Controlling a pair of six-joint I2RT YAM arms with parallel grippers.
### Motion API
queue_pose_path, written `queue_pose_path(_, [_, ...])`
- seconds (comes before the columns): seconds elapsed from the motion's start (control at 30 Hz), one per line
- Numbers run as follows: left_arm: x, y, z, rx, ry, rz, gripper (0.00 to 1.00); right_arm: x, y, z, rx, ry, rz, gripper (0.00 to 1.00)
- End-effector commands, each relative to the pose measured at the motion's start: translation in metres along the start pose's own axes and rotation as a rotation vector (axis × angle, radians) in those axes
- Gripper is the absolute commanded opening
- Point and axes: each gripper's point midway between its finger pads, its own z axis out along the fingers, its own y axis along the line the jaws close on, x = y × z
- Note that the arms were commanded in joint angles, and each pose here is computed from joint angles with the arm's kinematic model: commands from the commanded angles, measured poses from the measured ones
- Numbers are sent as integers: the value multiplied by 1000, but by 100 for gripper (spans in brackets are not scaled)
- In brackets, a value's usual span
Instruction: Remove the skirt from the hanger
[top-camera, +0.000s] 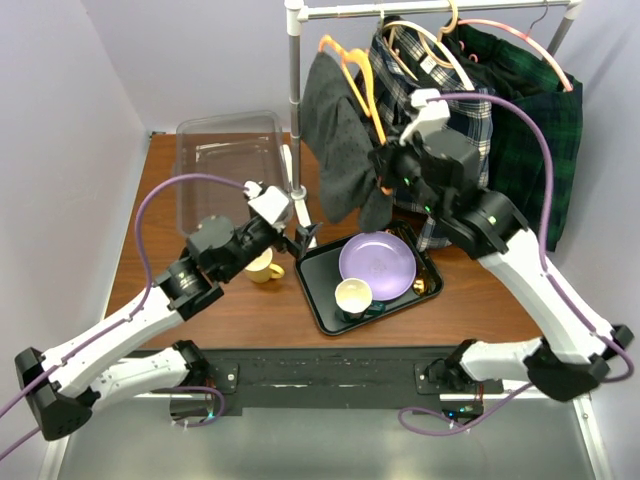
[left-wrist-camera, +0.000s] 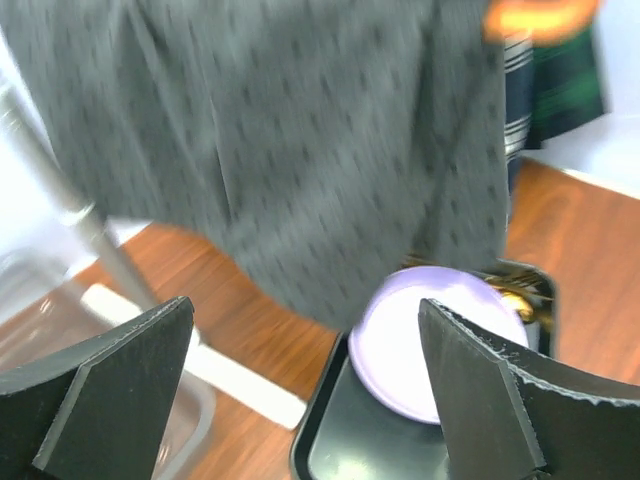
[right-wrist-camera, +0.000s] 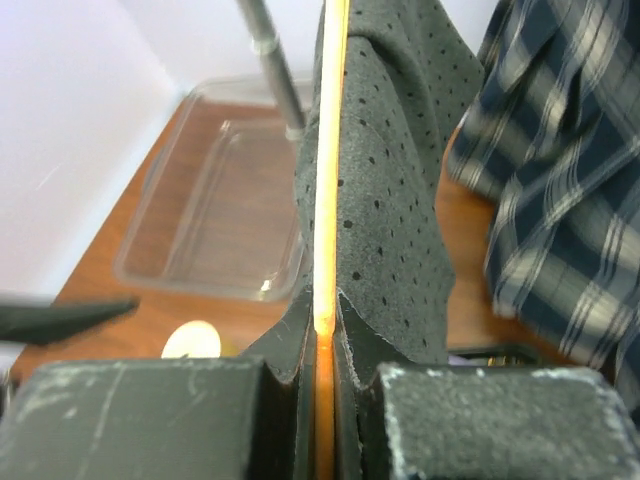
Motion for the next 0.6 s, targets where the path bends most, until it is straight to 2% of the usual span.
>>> queue_pose_path(0.0, [-48, -22, 4, 146, -95, 19, 100, -25, 20, -48, -160, -83, 186, 0])
queue_pose_path(0.07, [-45, -32, 10, 201, -80, 3, 100, -17, 31, -66, -262, -80, 227, 0])
queue_pose_path(0.23, [-37, -81, 17, 449, -12, -34, 100, 4, 38, -87, -334, -4, 332, 0])
queue_pose_path(0.37, [-39, -103, 19, 504, -39, -36, 100, 3, 38, -105, -374, -29, 403, 0])
queue_pose_path(0.57, [-31, -132, 25, 565, -46, -45, 100, 1, 36, -111, -378, -52, 427, 0])
